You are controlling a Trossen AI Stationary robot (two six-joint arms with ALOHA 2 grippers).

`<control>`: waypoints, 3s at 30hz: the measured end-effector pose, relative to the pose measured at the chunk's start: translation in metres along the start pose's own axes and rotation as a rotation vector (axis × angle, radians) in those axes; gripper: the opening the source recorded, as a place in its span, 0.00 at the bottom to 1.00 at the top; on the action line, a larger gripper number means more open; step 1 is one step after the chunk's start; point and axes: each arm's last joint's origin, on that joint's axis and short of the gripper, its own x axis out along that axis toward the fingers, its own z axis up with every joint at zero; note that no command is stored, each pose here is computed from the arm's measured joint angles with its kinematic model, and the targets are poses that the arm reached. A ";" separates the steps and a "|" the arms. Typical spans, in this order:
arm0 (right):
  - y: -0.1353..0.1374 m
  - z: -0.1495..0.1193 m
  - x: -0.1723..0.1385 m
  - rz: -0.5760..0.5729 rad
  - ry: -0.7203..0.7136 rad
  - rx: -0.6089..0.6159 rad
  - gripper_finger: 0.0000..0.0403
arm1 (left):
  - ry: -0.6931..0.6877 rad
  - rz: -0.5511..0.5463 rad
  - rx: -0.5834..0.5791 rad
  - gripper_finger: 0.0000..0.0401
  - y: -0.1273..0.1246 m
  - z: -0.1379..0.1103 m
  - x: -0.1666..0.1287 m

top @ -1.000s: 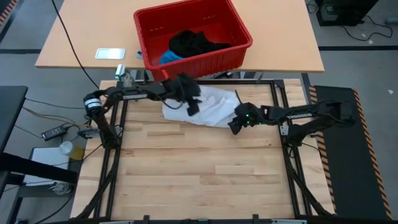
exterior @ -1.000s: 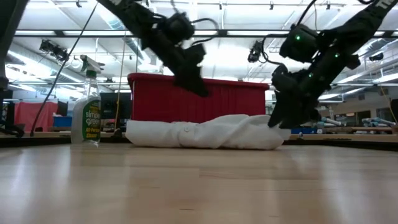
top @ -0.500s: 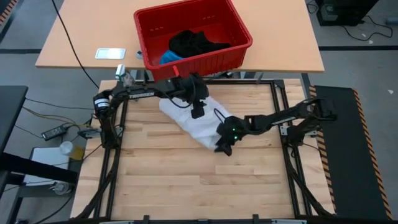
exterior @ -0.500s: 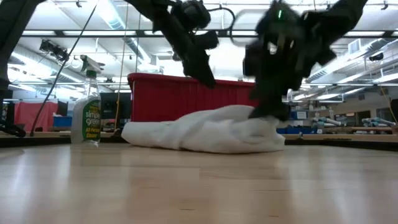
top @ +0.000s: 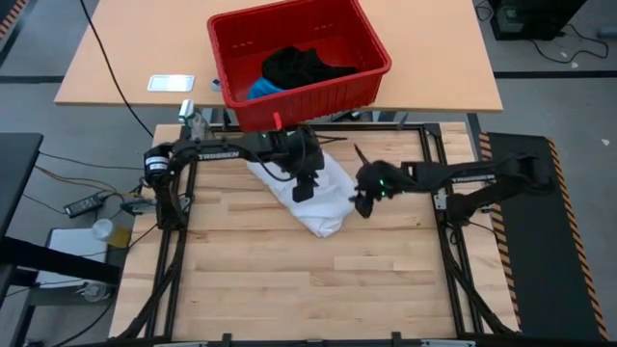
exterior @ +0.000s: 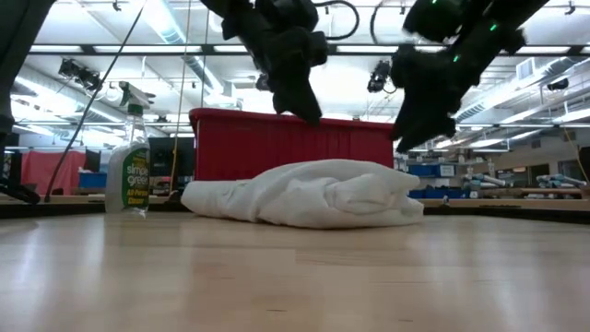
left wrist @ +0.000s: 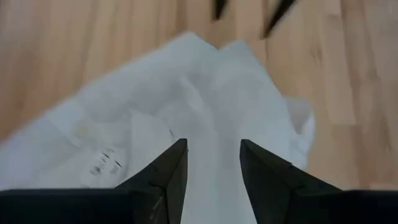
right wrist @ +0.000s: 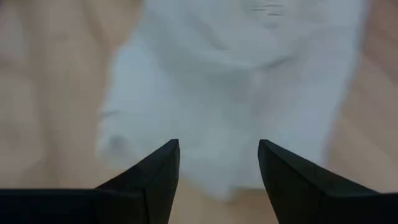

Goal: Fold laundry
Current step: Fold the white polo shirt

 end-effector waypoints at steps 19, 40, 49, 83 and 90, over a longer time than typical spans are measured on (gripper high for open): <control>-0.016 0.005 -0.024 0.052 -0.007 0.136 0.46 | -0.046 -0.019 0.018 0.36 0.006 -0.006 0.094; 0.000 -0.058 0.014 -0.006 -0.144 0.263 0.45 | -0.189 0.059 0.129 0.00 0.019 0.016 -0.014; 0.002 -0.063 0.013 0.051 -0.159 0.380 0.44 | -0.163 0.009 -0.056 0.26 0.020 0.010 0.057; 0.018 -0.070 0.005 -0.028 -0.279 0.373 0.37 | -0.063 -0.247 0.112 0.01 0.039 0.007 0.004; -0.010 -0.055 0.023 -0.064 -0.336 0.291 0.37 | -0.125 -0.264 0.204 0.00 0.026 0.016 -0.019</control>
